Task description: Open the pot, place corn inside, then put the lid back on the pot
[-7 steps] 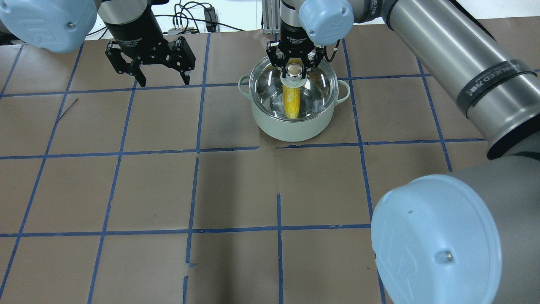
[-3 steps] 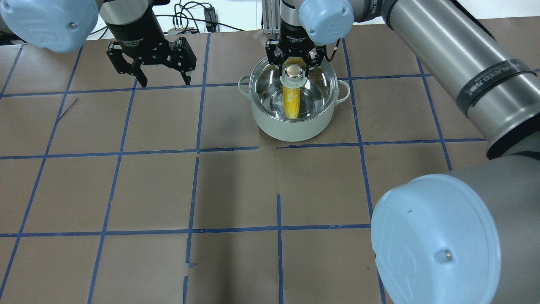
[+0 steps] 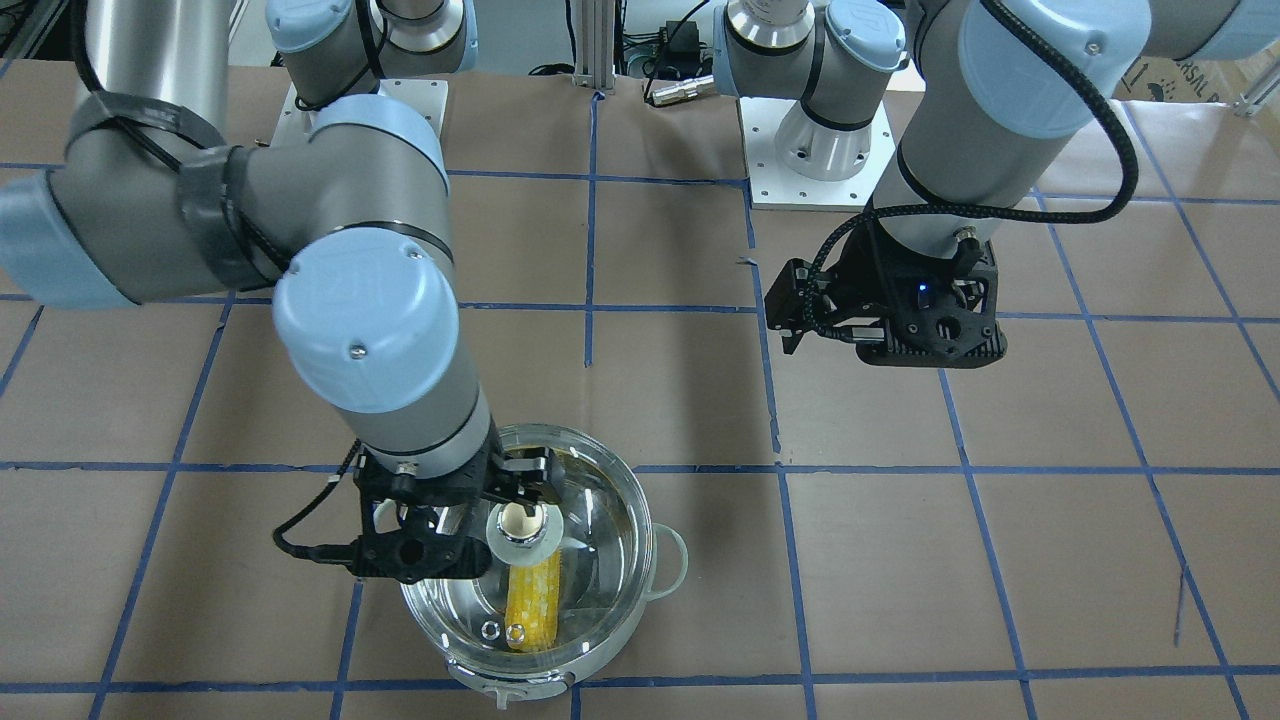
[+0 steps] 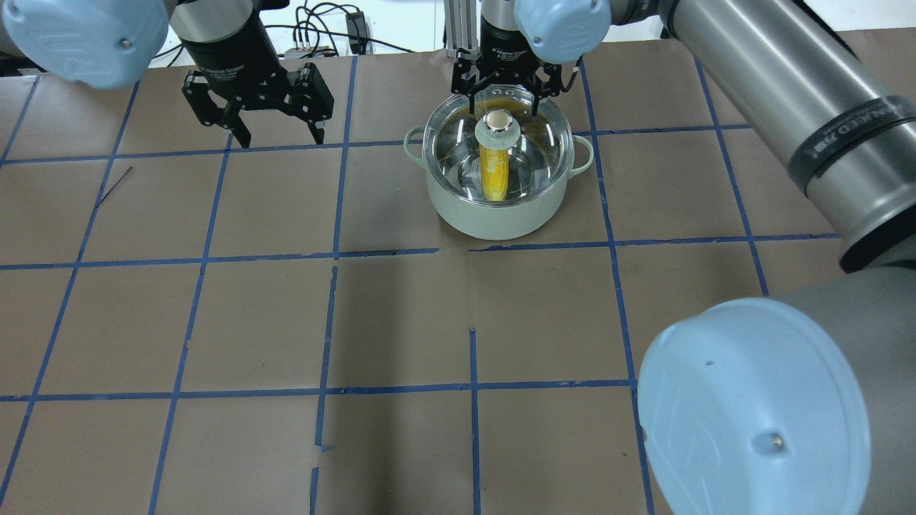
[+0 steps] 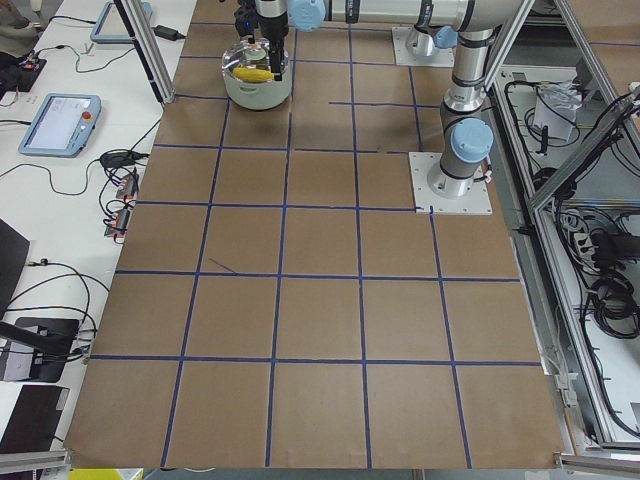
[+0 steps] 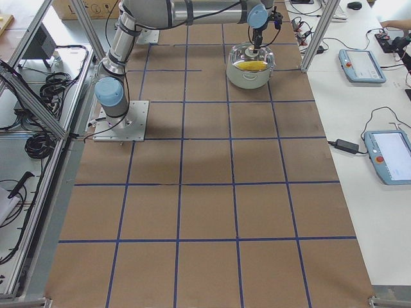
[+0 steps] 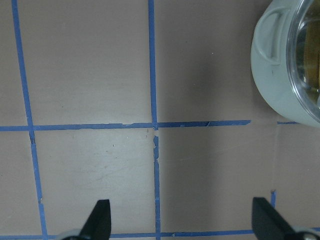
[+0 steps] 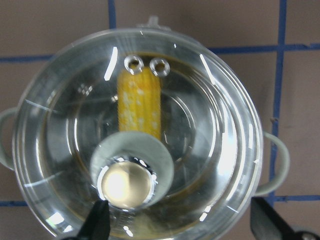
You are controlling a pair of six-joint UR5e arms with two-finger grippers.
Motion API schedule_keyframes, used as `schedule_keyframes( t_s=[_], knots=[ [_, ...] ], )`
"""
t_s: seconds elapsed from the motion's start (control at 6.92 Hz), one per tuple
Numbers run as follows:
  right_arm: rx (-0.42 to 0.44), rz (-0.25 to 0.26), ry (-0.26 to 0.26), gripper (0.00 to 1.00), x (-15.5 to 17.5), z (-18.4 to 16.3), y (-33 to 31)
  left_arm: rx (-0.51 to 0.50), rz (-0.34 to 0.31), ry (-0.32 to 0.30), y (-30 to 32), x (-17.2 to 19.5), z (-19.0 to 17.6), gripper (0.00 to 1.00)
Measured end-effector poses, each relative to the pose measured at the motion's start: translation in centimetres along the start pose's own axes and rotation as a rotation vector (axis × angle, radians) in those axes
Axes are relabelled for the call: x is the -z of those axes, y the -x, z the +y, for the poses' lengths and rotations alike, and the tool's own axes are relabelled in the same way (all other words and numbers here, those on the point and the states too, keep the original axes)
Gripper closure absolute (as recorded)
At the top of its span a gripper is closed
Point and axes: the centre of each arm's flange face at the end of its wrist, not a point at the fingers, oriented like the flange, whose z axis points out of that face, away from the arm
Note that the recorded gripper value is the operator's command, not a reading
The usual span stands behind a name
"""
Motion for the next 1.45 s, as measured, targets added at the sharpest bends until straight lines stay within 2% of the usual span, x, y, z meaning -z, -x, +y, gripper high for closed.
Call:
schedule_keyframes(
  t_s=[0.14, 0.29, 0.43, 0.72, 1.01, 1.45],
  knots=[
    [0.045, 0.008, 0.05, 0.02, 1.8, 2.2, -3.4, 0.001, 0.0, 0.001, 0.0, 0.0, 0.0, 0.0],
    [0.062, 0.009, 0.079, 0.01, 3.1, 5.1, -6.4, 0.001, 0.0, 0.001, 0.0, -0.1, 0.0, 0.0],
    [0.068, 0.004, 0.09, 0.0, 3.7, 8.1, -9.1, 0.001, 0.0, 0.001, 0.0, -0.1, 0.0, 0.0],
    [0.072, 0.004, 0.06, 0.0, 5.9, 12.8, -11.6, 0.001, -0.001, 0.001, 0.0, -0.1, 0.0, 0.0],
    [0.075, 0.017, 0.038, 0.0, 7.3, 14.2, -11.8, 0.001, -0.001, 0.001, 0.0, -0.1, 0.0, 0.0],
    [0.082, 0.018, 0.022, 0.0, 8.1, 13.9, -11.9, 0.0, -0.007, -0.004, 0.0, -0.1, -0.1, 0.0]
  ],
)
